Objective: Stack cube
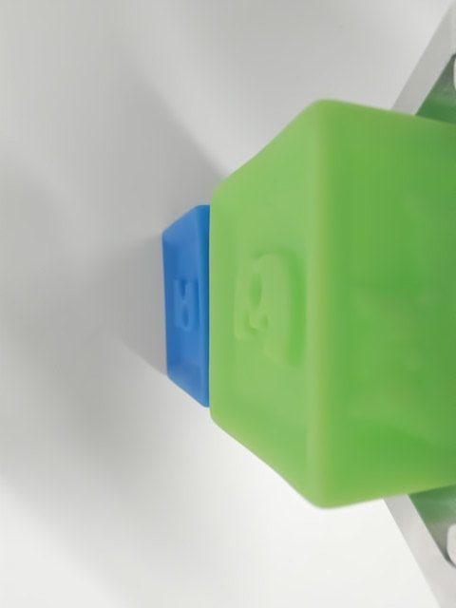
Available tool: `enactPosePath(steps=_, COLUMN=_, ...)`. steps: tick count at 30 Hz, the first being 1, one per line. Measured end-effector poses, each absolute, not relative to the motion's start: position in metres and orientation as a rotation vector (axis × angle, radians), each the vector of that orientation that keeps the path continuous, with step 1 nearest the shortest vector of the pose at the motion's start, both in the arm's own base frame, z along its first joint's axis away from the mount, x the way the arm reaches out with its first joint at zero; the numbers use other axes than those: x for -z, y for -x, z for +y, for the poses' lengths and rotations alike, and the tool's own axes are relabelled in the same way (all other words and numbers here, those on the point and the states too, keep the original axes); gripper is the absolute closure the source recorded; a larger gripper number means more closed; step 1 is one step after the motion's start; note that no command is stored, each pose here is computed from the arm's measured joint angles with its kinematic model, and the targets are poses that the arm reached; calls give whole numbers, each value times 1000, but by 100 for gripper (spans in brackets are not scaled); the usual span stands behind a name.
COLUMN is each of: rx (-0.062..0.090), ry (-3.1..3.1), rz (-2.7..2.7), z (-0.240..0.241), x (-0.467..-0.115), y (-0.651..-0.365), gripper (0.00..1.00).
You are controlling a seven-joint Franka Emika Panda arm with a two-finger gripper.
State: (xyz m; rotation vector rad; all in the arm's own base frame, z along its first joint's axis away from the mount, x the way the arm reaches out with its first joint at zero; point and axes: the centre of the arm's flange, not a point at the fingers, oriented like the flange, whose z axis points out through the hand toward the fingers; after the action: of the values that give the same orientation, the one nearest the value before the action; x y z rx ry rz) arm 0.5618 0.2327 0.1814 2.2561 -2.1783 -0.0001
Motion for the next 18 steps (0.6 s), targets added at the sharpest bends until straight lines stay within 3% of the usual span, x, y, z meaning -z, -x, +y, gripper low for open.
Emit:
enactPosePath(steps=13, rx=-2, ry=-2258, rz=-2180, z=233, x=-171, y=-562, gripper=100)
enactPosePath(steps=14, rx=-2, ry=-2258, rz=-2180, z=233, x=-171, y=-562, gripper=0)
enactPosePath(steps=18, rx=-2, ry=-2258, rz=-2180, z=233, x=-171, y=-562, gripper=0)
